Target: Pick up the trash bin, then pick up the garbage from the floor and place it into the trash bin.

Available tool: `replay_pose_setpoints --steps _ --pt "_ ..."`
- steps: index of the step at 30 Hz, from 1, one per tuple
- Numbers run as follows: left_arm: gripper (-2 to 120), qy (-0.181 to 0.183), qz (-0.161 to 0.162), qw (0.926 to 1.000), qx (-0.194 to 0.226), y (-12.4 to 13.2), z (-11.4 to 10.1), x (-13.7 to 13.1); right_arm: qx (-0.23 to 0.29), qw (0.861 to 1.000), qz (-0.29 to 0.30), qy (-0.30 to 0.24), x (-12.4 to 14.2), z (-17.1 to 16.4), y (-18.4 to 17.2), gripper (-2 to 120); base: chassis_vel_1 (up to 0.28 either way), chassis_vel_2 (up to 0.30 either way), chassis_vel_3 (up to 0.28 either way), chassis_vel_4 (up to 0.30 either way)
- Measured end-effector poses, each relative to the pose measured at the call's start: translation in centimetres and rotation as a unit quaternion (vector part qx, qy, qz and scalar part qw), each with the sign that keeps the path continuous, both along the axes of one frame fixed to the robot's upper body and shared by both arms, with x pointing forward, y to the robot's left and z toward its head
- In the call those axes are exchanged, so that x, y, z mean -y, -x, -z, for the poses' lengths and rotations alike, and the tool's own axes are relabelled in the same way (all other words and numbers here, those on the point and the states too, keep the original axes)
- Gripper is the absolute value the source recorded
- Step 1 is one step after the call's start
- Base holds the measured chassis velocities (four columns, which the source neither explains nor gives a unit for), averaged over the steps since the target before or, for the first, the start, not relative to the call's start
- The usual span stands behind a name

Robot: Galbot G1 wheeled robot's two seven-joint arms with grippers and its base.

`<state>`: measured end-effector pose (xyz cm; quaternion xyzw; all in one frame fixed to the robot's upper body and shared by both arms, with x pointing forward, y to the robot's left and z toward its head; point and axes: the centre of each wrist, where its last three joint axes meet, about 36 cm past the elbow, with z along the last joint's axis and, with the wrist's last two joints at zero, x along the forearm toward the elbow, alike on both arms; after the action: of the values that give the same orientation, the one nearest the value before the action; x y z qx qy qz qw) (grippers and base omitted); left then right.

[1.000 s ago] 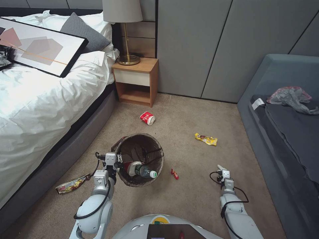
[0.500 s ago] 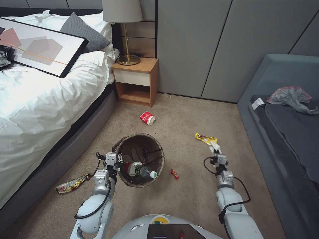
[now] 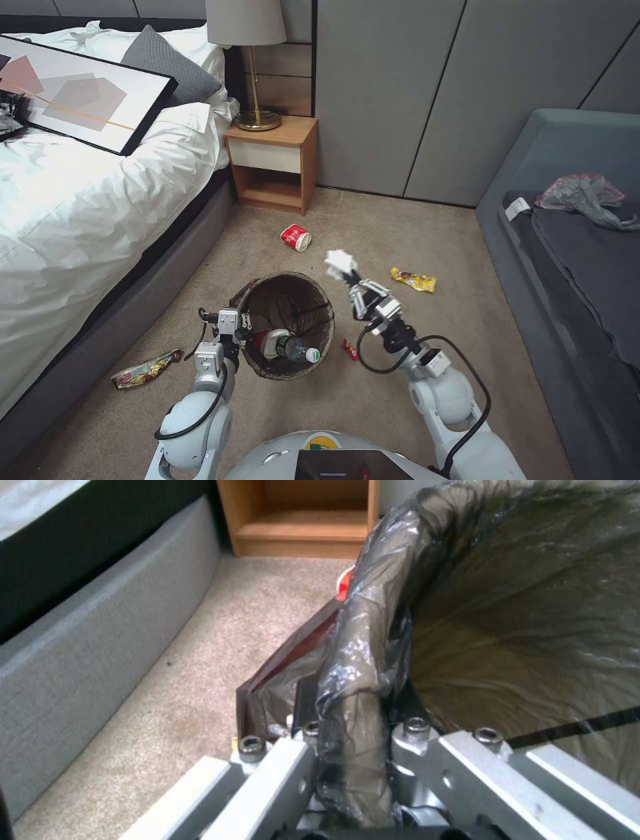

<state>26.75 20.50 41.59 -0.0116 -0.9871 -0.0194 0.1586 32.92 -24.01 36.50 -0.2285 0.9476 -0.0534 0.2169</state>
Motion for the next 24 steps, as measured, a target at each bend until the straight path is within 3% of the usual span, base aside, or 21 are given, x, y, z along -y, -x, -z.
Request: replay_pose_setpoints --steps 2,4,7,8,12,16,24 --pt "3 0.0 0.001 1.0 -0.001 0.0 0.0 0.0 0.006 1.0 -0.015 0.0 -0.3 -0.4 0.1 0 0.0 0.0 0.0 0.0" --pt "3 0.002 0.003 1.0 -0.003 0.0 0.1 0.2 0.013 0.997 -0.079 0.004 -2.0 -1.8 0.4 0 0.0 0.0 0.0 0.0" --pt "3 0.002 0.004 1.0 -0.003 0.0 0.1 0.2 0.013 0.996 -0.09 0.005 -2.3 -1.9 0.4 0 0.0 0.0 0.0 0.0" --pt "3 0.002 0.006 1.0 -0.005 0.1 0.1 0.3 -0.006 0.988 -0.151 0.01 -4.4 -1.9 0.6 0 0.0 0.0 0.0 0.0" --pt "3 0.002 0.006 1.0 -0.003 0.1 -0.1 0.5 -0.044 0.978 -0.204 0.019 -6.5 -0.2 0.7 0 0.0 0.0 0.0 0.0" --pt "3 0.003 0.008 1.0 -0.003 0.2 -0.2 0.6 -0.088 0.974 -0.208 0.031 -7.5 2.8 0.6 0 0.0 0.0 0.0 0.0" --pt "3 0.003 0.01 0.9999 -0.003 0.2 -0.2 0.8 -0.118 0.973 -0.192 0.04 -8.3 4.9 0.6 1 0.0 0.0 0.0 0.0"
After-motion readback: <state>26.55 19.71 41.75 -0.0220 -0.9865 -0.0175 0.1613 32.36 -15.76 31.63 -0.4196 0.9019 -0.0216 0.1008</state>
